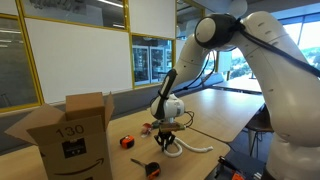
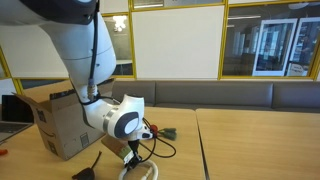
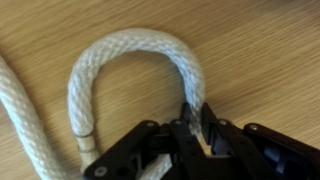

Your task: Pick the object on the table and put them in the carton box

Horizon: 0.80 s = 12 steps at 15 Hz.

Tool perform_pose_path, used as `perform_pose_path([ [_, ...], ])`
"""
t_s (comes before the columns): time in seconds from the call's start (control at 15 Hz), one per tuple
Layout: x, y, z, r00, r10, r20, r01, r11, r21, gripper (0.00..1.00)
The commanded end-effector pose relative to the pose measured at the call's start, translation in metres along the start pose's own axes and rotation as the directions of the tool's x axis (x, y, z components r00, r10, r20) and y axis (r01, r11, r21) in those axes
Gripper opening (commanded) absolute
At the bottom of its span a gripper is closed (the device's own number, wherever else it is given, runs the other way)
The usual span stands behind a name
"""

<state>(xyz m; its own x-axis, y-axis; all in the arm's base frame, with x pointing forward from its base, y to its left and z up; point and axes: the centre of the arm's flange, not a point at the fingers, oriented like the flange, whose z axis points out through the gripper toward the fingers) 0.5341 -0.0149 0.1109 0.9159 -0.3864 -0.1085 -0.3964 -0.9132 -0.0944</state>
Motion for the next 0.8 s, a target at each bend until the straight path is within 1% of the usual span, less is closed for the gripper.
perform_pose_path([
  [0.0, 0.005, -0.004, -0.007, 1.0, -0.002, -0.012, 0.002, 1.0, 0.013, 0.05],
  [0.07, 0.004, -0.005, -0.012, 1.0, 0.0, -0.016, 0.0, 1.0, 0.01, 0.06],
  [0.2, 0.001, -0.009, -0.031, 0.999, 0.007, -0.036, -0.006, 1.0, 0.005, 0.03],
  [0.33, -0.006, -0.019, -0.069, 0.997, -0.001, -0.083, 0.0, 1.0, -0.011, 0.04],
  [0.53, -0.012, -0.037, -0.13, 0.981, -0.018, -0.194, 0.01, 0.999, -0.041, 0.04],
  [0.73, -0.019, -0.055, -0.195, 0.951, -0.032, -0.309, 0.005, 0.996, -0.09, 0.04],
])
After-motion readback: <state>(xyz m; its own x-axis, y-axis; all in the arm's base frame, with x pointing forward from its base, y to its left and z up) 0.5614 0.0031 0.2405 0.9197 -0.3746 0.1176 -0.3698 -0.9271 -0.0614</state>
